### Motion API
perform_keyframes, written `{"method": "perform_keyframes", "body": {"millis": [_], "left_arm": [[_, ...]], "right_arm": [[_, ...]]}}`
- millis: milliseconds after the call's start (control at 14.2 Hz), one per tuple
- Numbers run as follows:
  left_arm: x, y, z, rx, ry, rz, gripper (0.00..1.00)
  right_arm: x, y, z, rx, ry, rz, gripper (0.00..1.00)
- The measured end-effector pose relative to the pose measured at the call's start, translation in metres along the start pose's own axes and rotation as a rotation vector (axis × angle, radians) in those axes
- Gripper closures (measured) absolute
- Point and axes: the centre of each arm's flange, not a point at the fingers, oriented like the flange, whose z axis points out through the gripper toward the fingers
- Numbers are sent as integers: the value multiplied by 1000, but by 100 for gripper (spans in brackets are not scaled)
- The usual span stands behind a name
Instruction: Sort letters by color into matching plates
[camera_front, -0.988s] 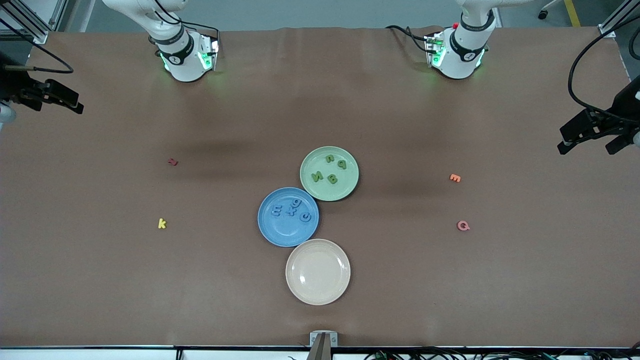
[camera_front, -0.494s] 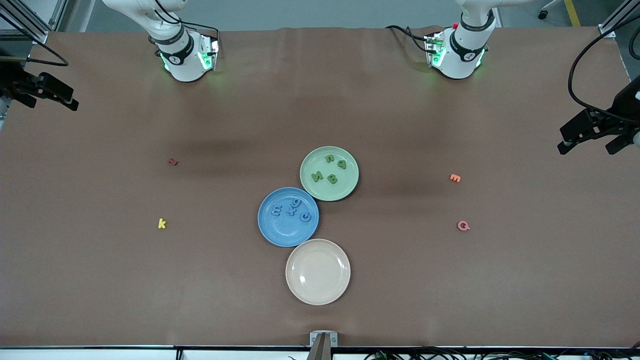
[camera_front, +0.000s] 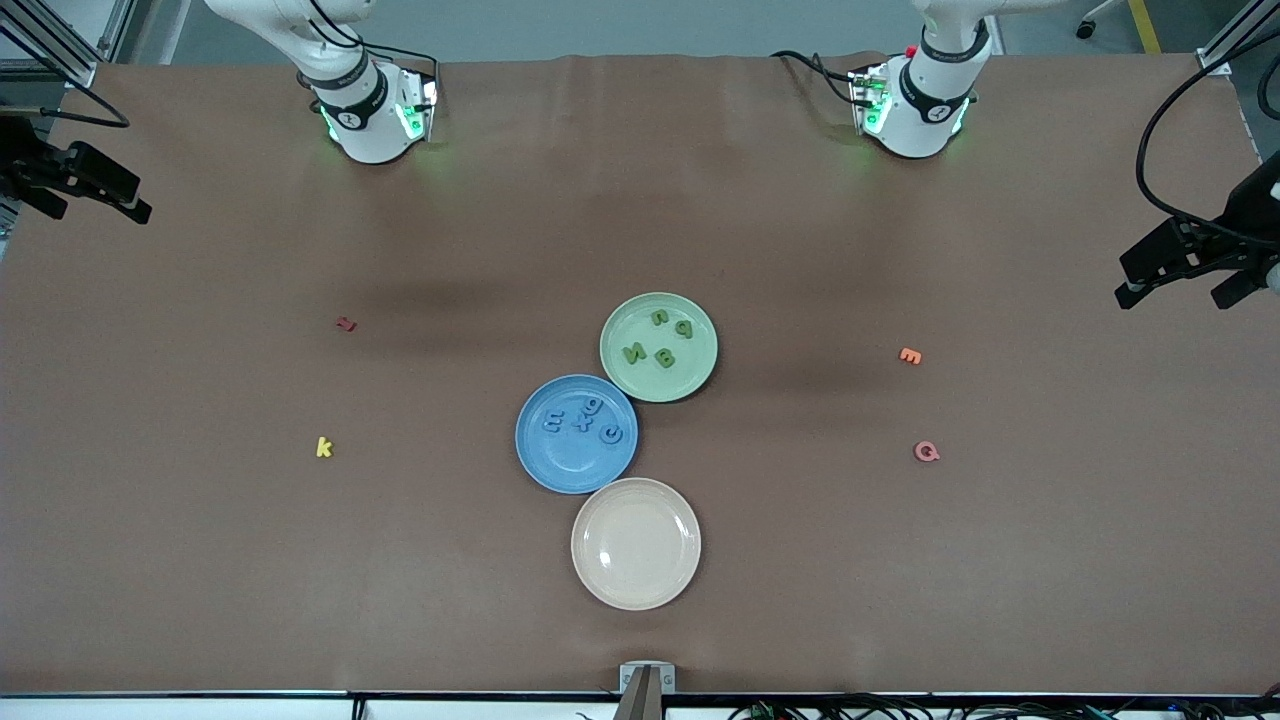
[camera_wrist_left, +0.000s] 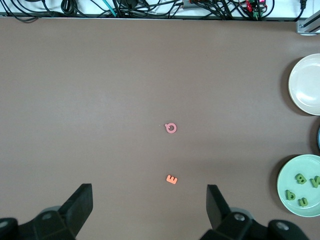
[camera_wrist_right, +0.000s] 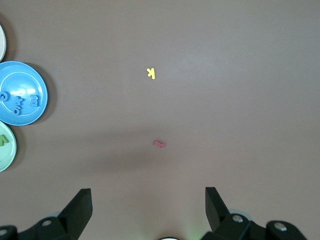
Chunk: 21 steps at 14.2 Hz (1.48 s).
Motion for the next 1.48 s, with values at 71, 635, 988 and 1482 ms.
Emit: {"method": "perform_keyframes", "body": {"millis": [71, 635, 988, 1482], "left_arm": [[0, 0, 0, 0, 0, 0, 0], [0, 0, 0, 0, 0, 0, 0], [0, 0, 0, 0, 0, 0, 0], [0, 0, 0, 0, 0, 0, 0]], "right_arm": [[0, 0, -1, 0, 2, 0, 0], [7, -3, -10, -1, -8, -5, 0], [12, -4, -5, -2, -21, -6, 0], [14, -5, -2, -2, -31, -7, 0]]}}
